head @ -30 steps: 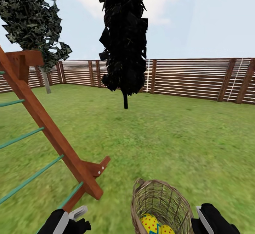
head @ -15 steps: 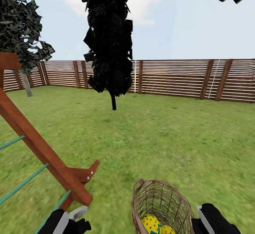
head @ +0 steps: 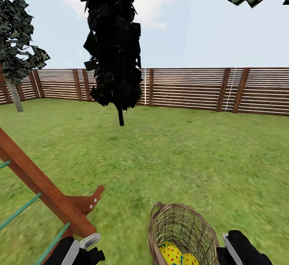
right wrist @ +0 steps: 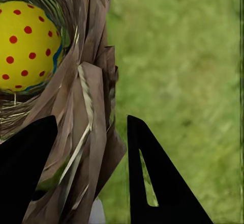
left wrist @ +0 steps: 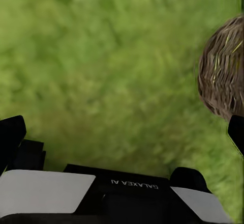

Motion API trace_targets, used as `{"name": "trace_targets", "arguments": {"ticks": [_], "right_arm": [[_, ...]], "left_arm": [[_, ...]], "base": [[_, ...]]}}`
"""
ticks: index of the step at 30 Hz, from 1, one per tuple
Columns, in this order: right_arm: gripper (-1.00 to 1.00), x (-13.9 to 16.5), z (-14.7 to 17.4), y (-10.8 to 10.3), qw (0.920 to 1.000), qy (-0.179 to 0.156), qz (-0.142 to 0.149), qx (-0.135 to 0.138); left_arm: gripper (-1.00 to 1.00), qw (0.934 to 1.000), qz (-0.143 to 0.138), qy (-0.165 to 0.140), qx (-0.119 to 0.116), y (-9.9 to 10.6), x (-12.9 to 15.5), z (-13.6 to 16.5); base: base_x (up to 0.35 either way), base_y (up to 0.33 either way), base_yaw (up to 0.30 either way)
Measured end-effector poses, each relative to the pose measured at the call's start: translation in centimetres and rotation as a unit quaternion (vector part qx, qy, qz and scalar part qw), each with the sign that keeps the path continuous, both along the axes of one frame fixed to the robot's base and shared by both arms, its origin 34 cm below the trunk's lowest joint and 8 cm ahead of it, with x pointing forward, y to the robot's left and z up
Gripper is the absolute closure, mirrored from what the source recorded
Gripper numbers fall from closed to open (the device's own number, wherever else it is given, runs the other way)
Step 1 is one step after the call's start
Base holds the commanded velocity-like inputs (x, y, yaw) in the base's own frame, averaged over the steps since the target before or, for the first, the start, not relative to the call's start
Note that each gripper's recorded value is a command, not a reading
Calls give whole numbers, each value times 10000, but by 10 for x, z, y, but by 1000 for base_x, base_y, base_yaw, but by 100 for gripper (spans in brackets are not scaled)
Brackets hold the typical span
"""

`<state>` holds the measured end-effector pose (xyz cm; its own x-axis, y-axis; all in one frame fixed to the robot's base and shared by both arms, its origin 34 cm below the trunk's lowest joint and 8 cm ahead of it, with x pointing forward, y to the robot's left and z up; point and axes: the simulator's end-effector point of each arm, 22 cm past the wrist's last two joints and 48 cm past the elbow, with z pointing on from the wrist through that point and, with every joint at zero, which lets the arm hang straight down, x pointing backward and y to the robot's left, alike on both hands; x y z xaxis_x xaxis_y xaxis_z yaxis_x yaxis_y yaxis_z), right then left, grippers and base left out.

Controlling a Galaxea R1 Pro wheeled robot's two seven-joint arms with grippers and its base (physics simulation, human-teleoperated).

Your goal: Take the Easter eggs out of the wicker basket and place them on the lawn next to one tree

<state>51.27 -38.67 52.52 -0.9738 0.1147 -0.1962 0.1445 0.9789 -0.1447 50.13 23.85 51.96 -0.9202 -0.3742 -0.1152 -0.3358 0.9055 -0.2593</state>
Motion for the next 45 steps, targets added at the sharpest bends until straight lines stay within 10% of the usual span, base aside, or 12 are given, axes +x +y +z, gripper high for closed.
{"name": "trace_targets", "arguments": {"ticks": [9, 23, 26, 45], "right_arm": [[100, 0, 1, -6, 10000, 2, -1, -58], [100, 9, 21, -74, 9967, -253, 95, -768], [100, 12, 17, -59, 9985, -371, -175, -359], [100, 7, 24, -86, 9973, -319, -155, -642]], "left_arm": [[-100, 10000, 15, 3, -16, -1, 0, 0], [-100, 9995, 39, -299, 37, -9, 12, 1], [-100, 9988, 107, -471, 104, -6, 20, 2], [-100, 9991, 48, -429, -19, -26, 16, 0]], "base": [[116, -274, 0], [-34, 0, 0], [-317, -5, 0], [-62, -281, 0]]}}
